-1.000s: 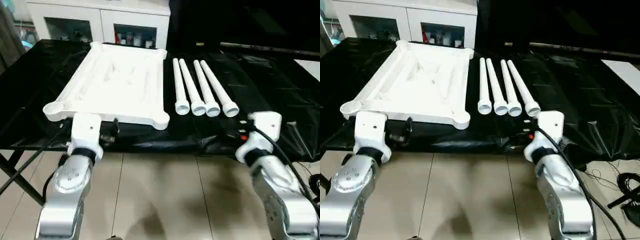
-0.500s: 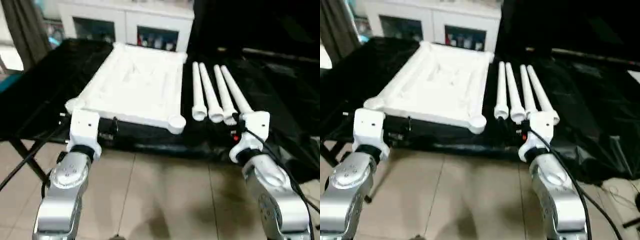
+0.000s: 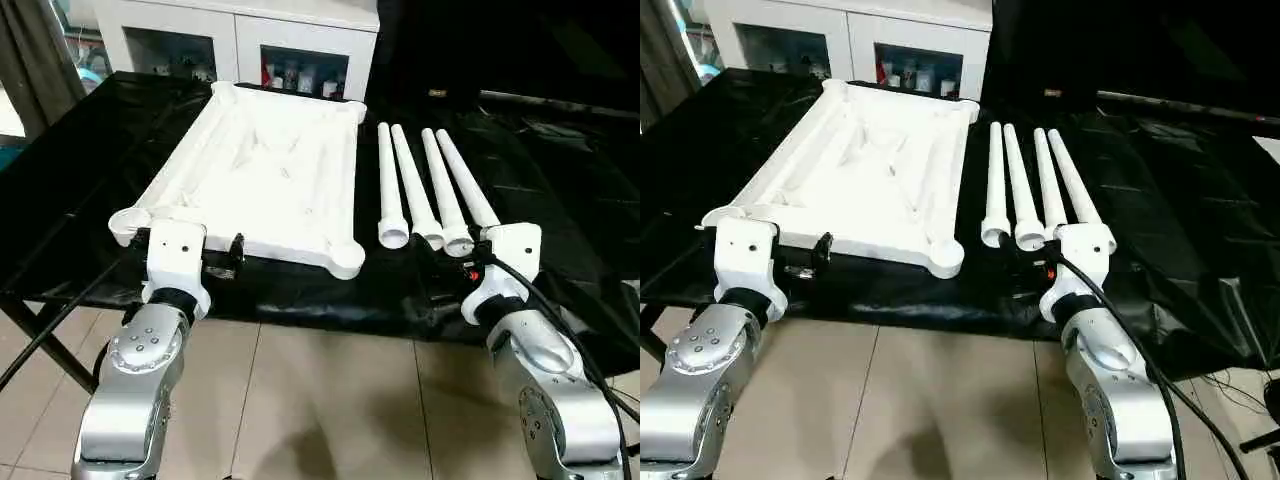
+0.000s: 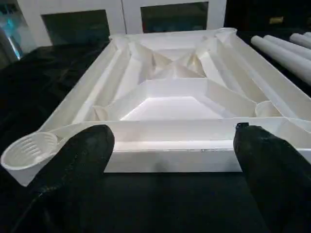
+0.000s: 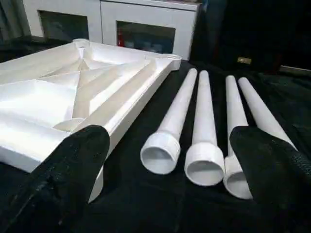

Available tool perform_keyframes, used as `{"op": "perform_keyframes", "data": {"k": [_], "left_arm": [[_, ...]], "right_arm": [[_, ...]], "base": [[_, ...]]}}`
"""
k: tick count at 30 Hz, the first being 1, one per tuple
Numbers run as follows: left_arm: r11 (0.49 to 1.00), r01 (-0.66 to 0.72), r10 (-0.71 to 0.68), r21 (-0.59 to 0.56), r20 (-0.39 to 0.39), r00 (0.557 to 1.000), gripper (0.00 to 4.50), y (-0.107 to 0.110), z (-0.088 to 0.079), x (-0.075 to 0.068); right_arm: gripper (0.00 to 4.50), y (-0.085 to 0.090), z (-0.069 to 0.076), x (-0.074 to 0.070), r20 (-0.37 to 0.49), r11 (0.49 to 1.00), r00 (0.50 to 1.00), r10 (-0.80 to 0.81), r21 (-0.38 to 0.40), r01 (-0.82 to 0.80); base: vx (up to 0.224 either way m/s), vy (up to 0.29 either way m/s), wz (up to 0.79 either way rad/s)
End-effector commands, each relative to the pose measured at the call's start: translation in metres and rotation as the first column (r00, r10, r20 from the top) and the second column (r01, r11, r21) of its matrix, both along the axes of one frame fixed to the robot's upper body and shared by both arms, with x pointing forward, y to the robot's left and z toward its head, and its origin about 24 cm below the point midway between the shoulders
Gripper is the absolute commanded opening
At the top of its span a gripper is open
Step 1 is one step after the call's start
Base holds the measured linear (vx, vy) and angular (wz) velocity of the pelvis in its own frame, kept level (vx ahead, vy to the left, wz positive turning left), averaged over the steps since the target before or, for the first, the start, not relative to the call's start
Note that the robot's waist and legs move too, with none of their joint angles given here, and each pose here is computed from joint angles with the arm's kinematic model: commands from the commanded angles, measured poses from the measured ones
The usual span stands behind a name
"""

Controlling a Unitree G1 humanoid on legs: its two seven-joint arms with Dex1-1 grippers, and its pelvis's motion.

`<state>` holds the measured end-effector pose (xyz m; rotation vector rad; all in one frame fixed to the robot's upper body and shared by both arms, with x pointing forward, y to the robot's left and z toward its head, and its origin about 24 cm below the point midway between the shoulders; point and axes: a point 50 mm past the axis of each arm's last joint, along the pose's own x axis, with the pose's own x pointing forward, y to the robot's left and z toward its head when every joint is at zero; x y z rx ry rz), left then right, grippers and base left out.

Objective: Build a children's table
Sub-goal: Move to table

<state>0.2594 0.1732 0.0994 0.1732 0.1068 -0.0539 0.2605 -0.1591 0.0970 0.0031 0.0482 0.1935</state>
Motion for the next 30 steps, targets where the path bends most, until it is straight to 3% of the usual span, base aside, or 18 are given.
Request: {"op": "perform_keyframes", "data": {"k": [1, 5, 15, 30], "left_arm": [[1.0, 0.0, 0.0, -0.005, 0.006, 1.0, 4.5, -0.002, 0.002, -0.001], [1.0, -0.001, 0.001, -0.01, 0.007, 1.0, 4.5, -0.003, 0.003, -0.002], [1.0, -0.012, 0.012, -0.012, 0.004, 1.0, 4.5, -0.001, 0.002, -0.002], [1.0, -0.013, 0.013, -0.021, -0.002, 1.0, 4.5, 0.0, 0.002, -0.001]], "right_arm": [[4.47, -0.004, 0.002, 0.002, 0.015, 0.999, 1.0, -0.009, -0.045, 0.01], [4.47, 0.001, 0.002, 0.002, 0.018, 0.993, 0.999, 0.038, -0.109, -0.036], [4.47, 0.005, 0.0, 0.002, 0.008, 0.993, 0.998, 0.058, -0.104, -0.057], [4.47, 0.001, -0.002, 0.003, -0.01, 0.997, 1.0, 0.02, -0.073, -0.021]], "base": [[0.0, 0.0, 0.0], [0.036, 0.015, 0.43], [0.049, -0.049, 0.65], [0.05, 0.007, -0.04]]}}
